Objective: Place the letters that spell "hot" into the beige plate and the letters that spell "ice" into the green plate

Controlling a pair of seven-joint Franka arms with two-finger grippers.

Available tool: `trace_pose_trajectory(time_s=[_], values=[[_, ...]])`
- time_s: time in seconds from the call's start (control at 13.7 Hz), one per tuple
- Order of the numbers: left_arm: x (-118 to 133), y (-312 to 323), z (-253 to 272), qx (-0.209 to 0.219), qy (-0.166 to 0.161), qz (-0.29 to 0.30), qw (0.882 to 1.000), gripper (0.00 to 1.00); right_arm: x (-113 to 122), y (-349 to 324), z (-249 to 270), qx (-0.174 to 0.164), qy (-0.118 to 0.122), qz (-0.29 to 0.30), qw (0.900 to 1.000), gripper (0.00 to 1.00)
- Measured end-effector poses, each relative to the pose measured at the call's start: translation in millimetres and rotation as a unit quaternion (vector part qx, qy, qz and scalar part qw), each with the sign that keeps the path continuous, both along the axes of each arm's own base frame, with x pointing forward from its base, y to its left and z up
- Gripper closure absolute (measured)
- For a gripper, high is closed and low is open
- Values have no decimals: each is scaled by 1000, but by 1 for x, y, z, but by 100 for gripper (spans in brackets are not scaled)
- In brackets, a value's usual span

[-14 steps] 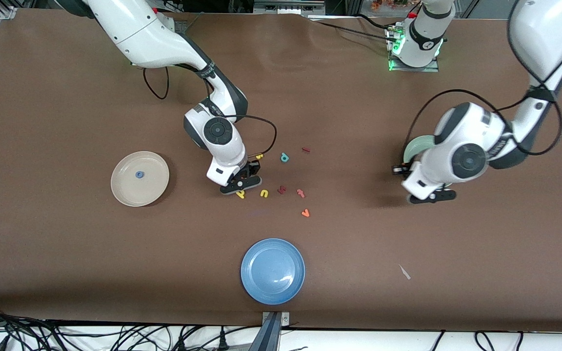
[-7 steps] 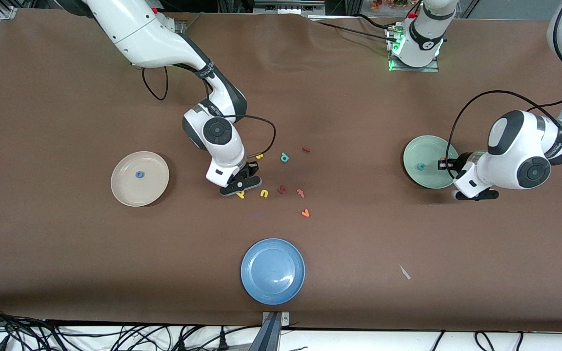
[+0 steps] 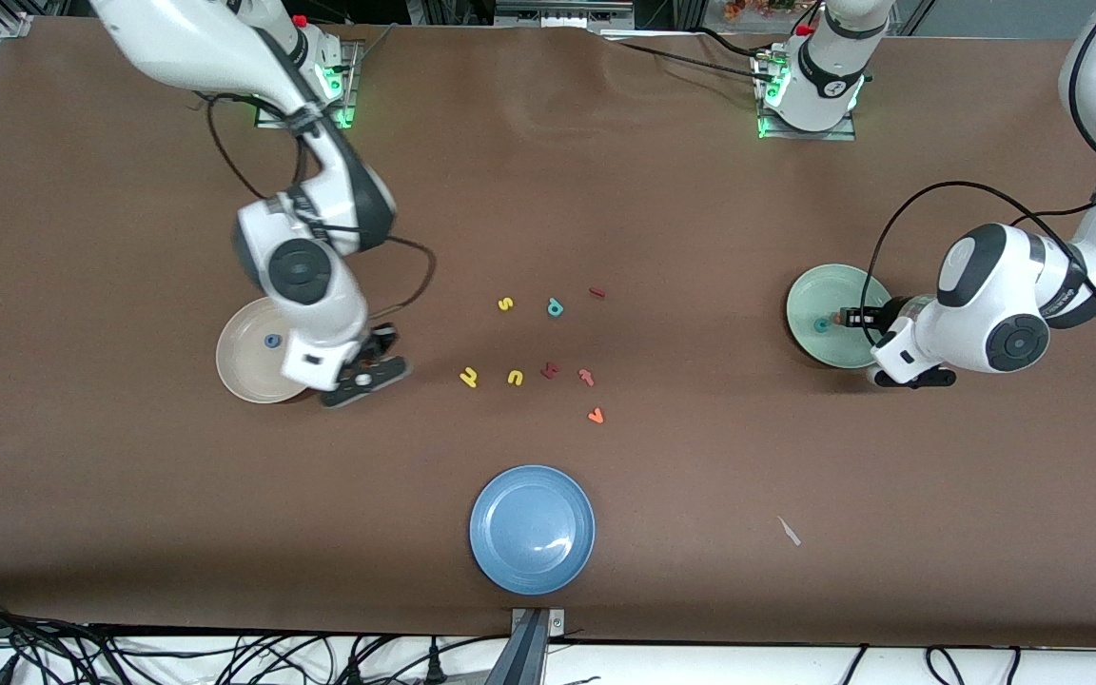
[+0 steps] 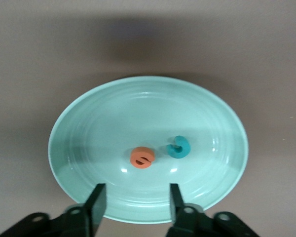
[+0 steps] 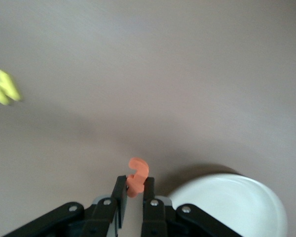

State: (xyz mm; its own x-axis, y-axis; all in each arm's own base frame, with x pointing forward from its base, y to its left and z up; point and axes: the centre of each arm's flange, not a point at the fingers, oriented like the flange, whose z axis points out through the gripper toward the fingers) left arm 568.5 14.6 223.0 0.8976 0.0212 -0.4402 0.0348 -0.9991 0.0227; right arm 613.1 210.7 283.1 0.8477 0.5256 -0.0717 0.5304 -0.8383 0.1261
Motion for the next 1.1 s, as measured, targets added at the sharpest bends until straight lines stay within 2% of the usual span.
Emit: trace_pose_trajectory(time_s=[0.22, 0.29, 0.44, 0.58, 0.66, 0.73, 0.8, 0.88, 0.95, 1.1], values=[[13, -43, 32, 5, -30, 21, 999, 4, -10, -76, -13, -21, 34, 34, 999, 83], [14, -68, 45, 10, -39, 38, 998, 0, -16, -92, -18, -24, 42, 38, 998, 83], [10, -128, 62, 27, -57, 75, 995, 1, -30, -114, -25, -26, 53, 39, 997, 83], [4, -193, 67, 36, -88, 128, 987, 1, -37, -120, -27, -22, 55, 36, 998, 79], [-1, -222, 68, 37, -101, 160, 981, 1, -38, -119, -27, -16, 55, 30, 998, 74], [-6, -247, 68, 37, -109, 192, 975, 1, -39, -118, -26, -10, 55, 26, 998, 64], [-13, -267, 66, 38, -112, 217, 969, 1, -39, -117, -26, -6, 55, 23, 998, 56], [-21, -284, 63, 41, -109, 230, 966, 2, -39, -117, -25, -4, 55, 21, 998, 56], [-31, -301, 57, 47, -105, 242, 964, 4, -39, -116, -25, -2, 55, 20, 998, 52], [-44, -332, 43, 57, -103, 302, 946, 5, -39, -113, -25, 10, 55, 10, 998, 51]])
